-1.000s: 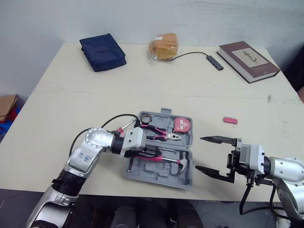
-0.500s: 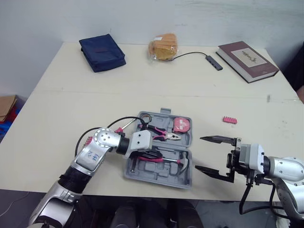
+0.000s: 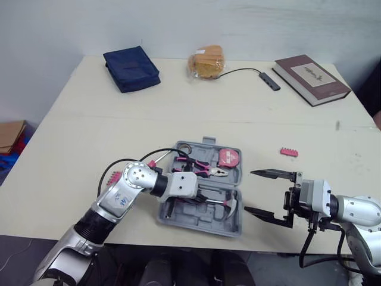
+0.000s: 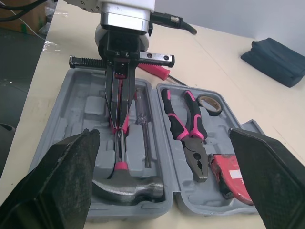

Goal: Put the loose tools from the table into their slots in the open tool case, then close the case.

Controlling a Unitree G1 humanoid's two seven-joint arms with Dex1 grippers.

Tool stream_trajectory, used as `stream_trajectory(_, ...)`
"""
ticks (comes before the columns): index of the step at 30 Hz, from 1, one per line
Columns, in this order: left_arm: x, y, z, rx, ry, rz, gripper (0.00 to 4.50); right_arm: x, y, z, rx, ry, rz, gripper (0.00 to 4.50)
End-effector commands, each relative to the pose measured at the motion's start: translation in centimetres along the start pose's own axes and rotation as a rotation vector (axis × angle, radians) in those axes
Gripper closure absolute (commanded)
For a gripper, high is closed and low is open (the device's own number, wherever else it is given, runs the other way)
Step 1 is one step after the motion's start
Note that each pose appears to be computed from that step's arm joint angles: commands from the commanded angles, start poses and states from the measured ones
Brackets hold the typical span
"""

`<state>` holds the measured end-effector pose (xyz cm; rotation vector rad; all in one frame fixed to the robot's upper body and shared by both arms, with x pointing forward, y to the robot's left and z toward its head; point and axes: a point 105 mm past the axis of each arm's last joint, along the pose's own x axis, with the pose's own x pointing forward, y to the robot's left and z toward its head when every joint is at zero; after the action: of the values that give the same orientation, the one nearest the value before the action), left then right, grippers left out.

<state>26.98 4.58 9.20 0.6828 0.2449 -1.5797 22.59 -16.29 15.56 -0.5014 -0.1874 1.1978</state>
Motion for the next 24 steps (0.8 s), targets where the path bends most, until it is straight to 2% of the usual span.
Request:
stream_trajectory(1, 1.6, -2.4, -5.3, -0.212, 0.191, -0.061, 4.46, 0.0, -0.2, 0.3, -0.011, -0.016, -0.010, 0.00)
stream_trajectory(4, 1.6, -3.1, -6.1, -0.243, 0.241, -0.092, 4.46, 0.0, -0.3, 0.3, -0.011, -0.016, -0.017, 0.00)
stream_trajectory(8, 1.9, -2.7, -4.4, -0.206, 0.134, -0.074, 4.46, -0.1, -0.4, 0.2, -0.014, -0.014, -0.035, 0.00)
stream_trajectory(12, 0.8, -1.3, -1.7, -0.091, -0.035, -0.029, 4.46, -1.0, -0.9, 0.0, -0.021, 0.011, -0.060, 0.00)
stream_trajectory(14, -1.3, -0.6, 0.8, 0.014, -0.198, 0.022, 4.46, -2.7, -1.5, -0.3, -0.022, 0.056, -0.097, 0.00)
stream_trajectory(16, -3.1, -0.2, 1.7, 0.072, -0.285, 0.084, 4.46, -4.2, -2.1, -0.7, -0.018, 0.095, -0.136, 0.00)
stream_trajectory(18, -4.9, 0.6, 2.0, 0.071, -0.345, 0.182, 3.96, -5.5, -2.7, -1.0, -0.018, 0.126, -0.178, 0.00)
stream_trajectory(19, -6.0, 0.8, 2.0, 0.068, -0.376, 0.234, 3.87, -6.4, -3.0, -1.2, -0.021, 0.148, -0.205, 0.00)
stream_trajectory(24, -10.4, 1.3, 1.0, 0.044, -0.410, 0.413, 1.63, -10.5, -4.2, -1.9, -0.031, 0.211, -0.332, 0.00)
